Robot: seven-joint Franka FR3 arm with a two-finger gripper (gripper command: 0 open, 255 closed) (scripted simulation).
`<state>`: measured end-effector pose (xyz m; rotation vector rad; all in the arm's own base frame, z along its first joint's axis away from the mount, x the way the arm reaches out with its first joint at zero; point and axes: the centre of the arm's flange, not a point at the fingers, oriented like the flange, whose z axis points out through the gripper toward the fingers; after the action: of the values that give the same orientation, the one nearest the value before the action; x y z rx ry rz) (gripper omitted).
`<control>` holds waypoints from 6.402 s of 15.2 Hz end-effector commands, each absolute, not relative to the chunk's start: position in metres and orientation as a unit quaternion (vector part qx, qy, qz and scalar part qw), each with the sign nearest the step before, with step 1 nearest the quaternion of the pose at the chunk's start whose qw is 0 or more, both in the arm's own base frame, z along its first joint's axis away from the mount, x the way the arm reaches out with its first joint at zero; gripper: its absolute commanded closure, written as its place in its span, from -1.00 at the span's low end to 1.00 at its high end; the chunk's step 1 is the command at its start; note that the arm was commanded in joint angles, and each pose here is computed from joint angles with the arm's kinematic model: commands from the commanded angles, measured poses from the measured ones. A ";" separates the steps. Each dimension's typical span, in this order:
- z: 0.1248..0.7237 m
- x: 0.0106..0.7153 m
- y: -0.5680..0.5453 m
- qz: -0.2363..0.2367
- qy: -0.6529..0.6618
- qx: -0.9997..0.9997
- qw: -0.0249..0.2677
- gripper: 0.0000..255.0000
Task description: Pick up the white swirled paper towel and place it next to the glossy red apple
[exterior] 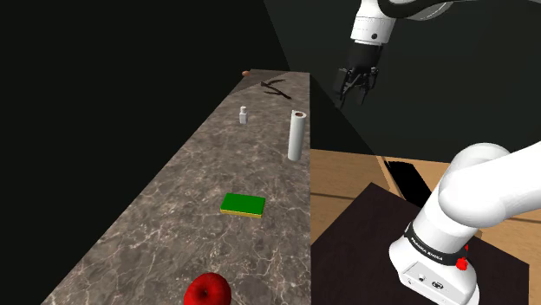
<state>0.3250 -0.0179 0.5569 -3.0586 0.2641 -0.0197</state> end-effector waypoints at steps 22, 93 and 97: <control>0.436 0.512 -0.049 -0.051 0.064 -0.996 -0.038 -1.00; 0.671 0.515 -0.051 -0.051 0.064 -0.996 -0.038 1.00; 0.692 0.515 -0.051 -0.051 0.064 -0.996 -0.038 1.00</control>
<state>0.5141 -0.0513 0.6877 -3.2075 0.2053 -0.1636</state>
